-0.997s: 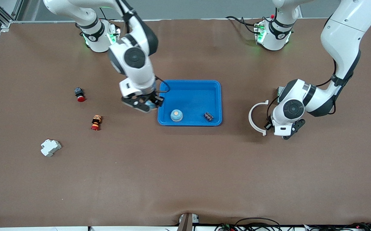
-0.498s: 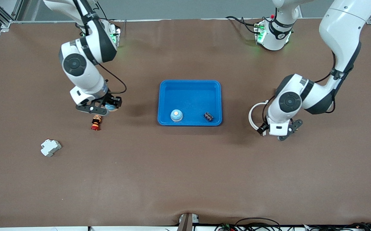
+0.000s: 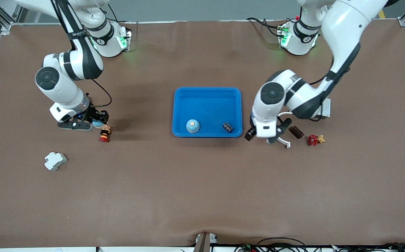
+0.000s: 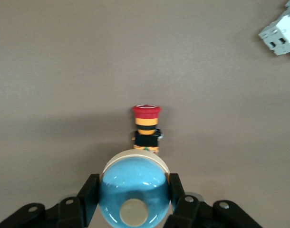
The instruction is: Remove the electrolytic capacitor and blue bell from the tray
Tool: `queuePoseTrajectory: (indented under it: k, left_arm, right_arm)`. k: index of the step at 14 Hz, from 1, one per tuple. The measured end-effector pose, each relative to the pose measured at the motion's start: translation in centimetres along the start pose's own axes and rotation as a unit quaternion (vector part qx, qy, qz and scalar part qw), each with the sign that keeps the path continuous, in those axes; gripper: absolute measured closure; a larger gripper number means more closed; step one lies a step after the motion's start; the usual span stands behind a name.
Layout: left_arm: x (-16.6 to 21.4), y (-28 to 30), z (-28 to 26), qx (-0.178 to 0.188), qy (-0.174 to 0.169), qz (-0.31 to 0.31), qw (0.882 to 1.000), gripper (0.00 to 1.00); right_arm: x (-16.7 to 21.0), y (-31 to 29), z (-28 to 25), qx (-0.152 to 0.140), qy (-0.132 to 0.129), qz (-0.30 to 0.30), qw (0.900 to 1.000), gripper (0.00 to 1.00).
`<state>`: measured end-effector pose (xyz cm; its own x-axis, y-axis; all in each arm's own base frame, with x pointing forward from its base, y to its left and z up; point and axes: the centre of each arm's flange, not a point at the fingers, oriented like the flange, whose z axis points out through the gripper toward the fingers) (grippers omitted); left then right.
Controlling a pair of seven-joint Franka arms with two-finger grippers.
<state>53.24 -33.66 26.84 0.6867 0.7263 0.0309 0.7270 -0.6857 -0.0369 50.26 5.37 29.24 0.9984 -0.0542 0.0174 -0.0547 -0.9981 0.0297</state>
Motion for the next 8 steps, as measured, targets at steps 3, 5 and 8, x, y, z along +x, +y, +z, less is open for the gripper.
queuePoseTrajectory:
  k: [3, 5, 8]
  left_arm:
    - [-3.3, 1.8, 1.4, 0.000, -0.020, -0.014, 1.000, 0.13]
    - [-4.9, 2.5, 2.9, 0.005, -0.034, -0.021, 0.999, 0.14]
    - [-6.9, 3.1, 4.8, 0.000, -0.049, -0.033, 0.998, 0.16]
  right_arm:
    - [0.6, 2.2, 1.5, 0.001, -0.004, -0.015, 1.000, 0.37]
    - [1.6, 3.9, 2.7, 0.002, -0.007, -0.020, 1.000, 0.37]
    - [4.3, 5.7, 3.9, 0.003, -0.006, -0.030, 1.000, 0.37]
